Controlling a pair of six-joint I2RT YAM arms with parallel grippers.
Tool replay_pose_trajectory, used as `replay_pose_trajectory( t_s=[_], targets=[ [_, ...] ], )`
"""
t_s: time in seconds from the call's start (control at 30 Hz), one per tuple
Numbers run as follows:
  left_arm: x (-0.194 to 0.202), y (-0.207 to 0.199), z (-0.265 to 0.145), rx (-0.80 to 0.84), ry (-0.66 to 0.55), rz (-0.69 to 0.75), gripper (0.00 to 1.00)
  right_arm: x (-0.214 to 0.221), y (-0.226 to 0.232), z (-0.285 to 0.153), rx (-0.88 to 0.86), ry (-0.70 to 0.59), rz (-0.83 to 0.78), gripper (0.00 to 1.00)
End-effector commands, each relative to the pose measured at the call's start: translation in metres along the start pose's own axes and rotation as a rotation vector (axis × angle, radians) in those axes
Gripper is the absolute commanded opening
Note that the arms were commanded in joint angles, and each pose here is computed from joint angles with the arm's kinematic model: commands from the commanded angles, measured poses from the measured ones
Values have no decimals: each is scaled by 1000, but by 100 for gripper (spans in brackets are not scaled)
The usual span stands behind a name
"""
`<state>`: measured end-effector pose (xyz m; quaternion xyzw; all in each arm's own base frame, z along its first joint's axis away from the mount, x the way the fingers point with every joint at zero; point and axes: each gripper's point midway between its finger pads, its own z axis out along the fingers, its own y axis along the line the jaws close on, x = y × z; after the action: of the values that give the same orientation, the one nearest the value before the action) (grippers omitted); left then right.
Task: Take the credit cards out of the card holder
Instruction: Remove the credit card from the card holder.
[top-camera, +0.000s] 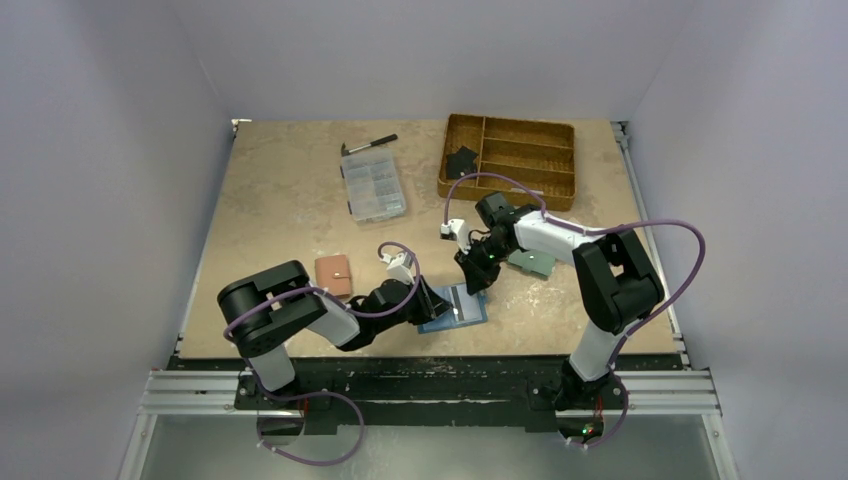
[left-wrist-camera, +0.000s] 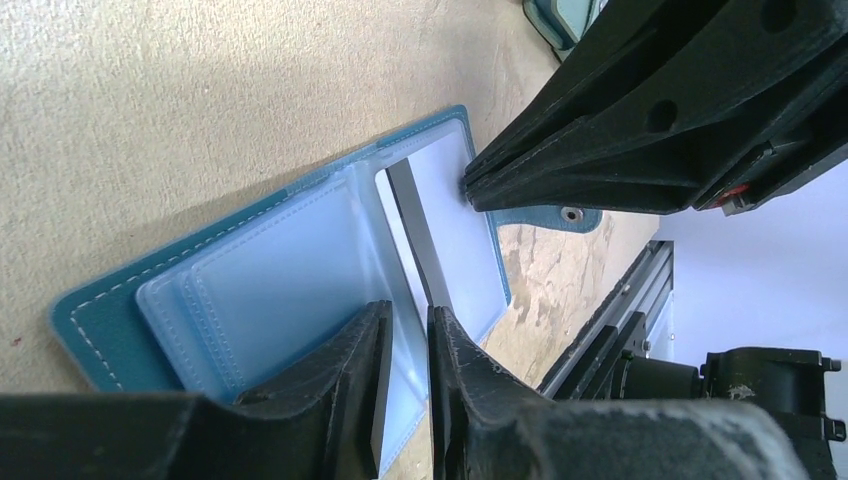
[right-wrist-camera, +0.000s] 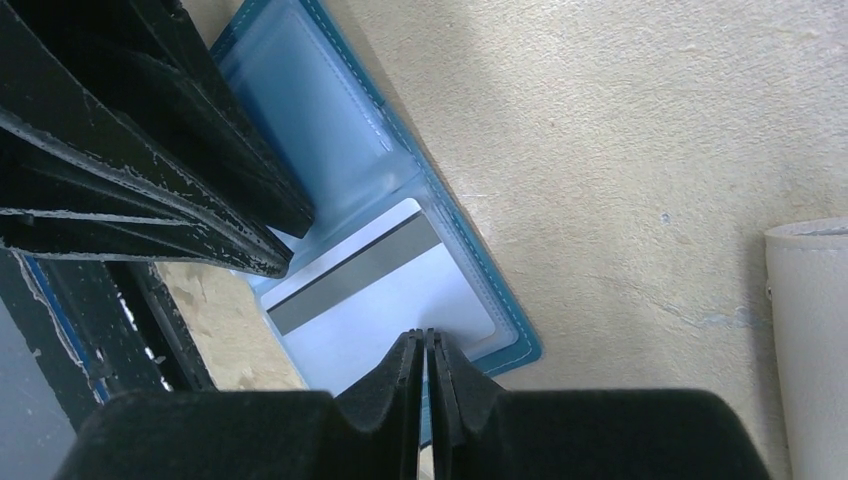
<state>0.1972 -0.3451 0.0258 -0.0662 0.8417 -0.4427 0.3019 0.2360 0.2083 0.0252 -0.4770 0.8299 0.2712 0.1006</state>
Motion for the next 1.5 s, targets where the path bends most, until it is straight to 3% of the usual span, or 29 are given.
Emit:
replay_pose_trajectory(
  t_s=[0.0,0.43,0.77,1.17,1.47],
  targets=[
    [10,25,-4,-66,32,19,25,6,-16,-3,91,24,-11,15],
    [11,24,-5,-43,32,13,26,6,-13,-8,80,17,-21,19],
    [12,19,-5,-6,30,5,36,9,-1,3,-9,26,1,19],
    [16,26,-3,-1,41,-46,34,4,15,11,-118,10,24,18],
    [17,32,-2,-20,42,-62,27,1,21,15,-154,7,31,18]
  ],
)
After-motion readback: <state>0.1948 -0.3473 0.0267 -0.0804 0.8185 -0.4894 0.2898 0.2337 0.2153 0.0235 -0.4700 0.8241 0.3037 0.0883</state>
